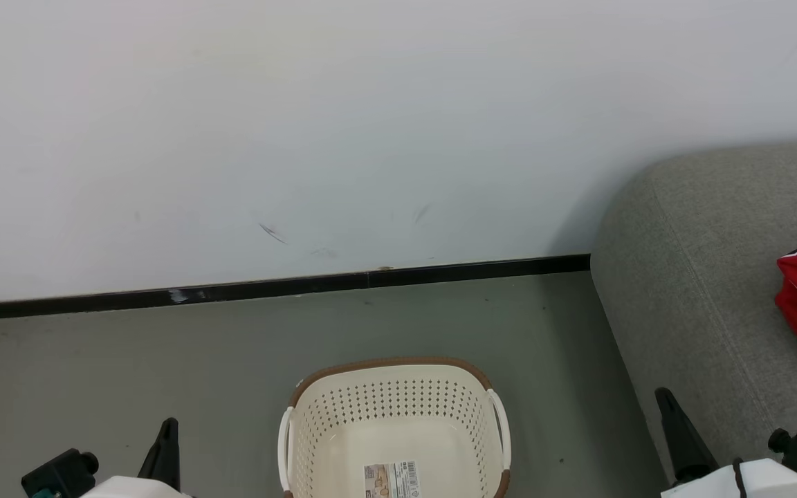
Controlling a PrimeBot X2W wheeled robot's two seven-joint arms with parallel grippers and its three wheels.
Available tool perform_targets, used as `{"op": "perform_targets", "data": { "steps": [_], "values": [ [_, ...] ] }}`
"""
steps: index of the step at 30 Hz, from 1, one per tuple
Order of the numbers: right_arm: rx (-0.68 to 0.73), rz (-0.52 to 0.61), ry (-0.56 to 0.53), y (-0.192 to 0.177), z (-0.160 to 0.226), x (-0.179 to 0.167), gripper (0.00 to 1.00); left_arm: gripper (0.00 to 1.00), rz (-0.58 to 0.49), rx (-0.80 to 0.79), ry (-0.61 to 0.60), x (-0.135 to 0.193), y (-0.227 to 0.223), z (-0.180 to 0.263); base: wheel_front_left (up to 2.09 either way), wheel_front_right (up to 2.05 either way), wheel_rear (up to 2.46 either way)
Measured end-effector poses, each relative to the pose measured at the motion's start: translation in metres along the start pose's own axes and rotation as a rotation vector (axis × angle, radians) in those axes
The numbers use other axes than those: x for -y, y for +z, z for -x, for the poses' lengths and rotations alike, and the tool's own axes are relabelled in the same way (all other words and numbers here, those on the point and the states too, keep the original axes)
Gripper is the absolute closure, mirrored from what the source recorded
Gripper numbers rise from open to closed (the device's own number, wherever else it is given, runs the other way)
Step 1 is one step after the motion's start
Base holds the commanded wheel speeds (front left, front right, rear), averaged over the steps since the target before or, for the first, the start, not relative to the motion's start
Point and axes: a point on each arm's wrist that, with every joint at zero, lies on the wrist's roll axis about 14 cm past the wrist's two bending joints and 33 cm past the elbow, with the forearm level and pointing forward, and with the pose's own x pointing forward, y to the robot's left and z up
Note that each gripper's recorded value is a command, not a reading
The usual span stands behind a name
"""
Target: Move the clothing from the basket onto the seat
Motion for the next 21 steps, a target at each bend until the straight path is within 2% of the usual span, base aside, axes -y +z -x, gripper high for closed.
{"op": "perform_targets", "data": {
  "steps": [21],
  "values": [
    [-0.007, -0.31, -0.032, 0.005, -0.011, 0.007, 1.0, 1.0, 0.321, -0.024, -0.019, -0.002, 0.004, 0.001, 0.0, 0.0, 0.0]
  ]
}}
